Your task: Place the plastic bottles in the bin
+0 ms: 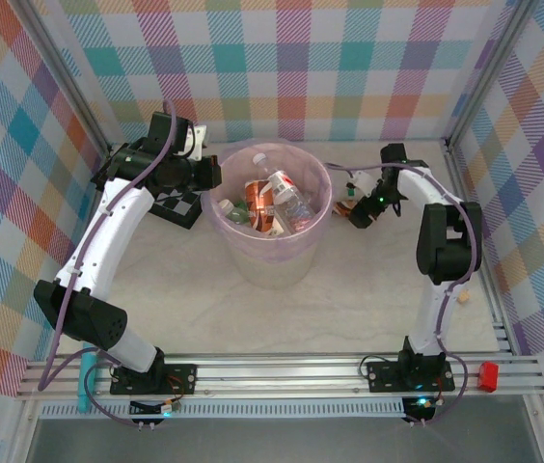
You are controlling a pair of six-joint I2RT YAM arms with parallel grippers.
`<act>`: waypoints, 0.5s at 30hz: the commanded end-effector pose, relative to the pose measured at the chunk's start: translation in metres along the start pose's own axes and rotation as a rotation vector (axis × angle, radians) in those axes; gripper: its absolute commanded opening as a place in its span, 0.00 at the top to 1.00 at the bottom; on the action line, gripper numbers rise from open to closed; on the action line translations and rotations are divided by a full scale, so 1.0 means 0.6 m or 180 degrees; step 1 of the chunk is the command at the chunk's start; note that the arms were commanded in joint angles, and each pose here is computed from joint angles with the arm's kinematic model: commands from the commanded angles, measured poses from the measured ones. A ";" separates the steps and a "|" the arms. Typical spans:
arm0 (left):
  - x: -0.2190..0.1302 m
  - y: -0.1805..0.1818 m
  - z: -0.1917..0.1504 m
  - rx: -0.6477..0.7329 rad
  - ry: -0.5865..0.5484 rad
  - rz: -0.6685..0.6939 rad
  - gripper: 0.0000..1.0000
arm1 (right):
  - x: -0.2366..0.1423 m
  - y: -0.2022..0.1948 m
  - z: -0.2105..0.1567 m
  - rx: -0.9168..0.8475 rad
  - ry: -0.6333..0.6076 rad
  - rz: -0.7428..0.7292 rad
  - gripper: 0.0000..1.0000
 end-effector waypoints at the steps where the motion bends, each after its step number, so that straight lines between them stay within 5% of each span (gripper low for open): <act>1: -0.008 -0.009 -0.019 -0.0025 0.0155 -0.0037 1.00 | 0.016 0.022 -0.001 -0.0066 -0.0072 0.0160 0.05; 15: -0.012 -0.007 -0.020 -0.0021 0.0143 -0.0012 1.00 | 0.031 0.040 -0.013 0.0109 -0.0054 0.0224 0.24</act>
Point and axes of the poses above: each hand's point on the last joint's axis, 136 mm out from that joint toward the fingers, its own x axis out along the fingers, its own y axis along the line the jaws close on, z = x × y, the point moved 2 cm from there along -x, back along the fingers, and after that the axes turned 6 degrees about -x, right-handed, at the moved point
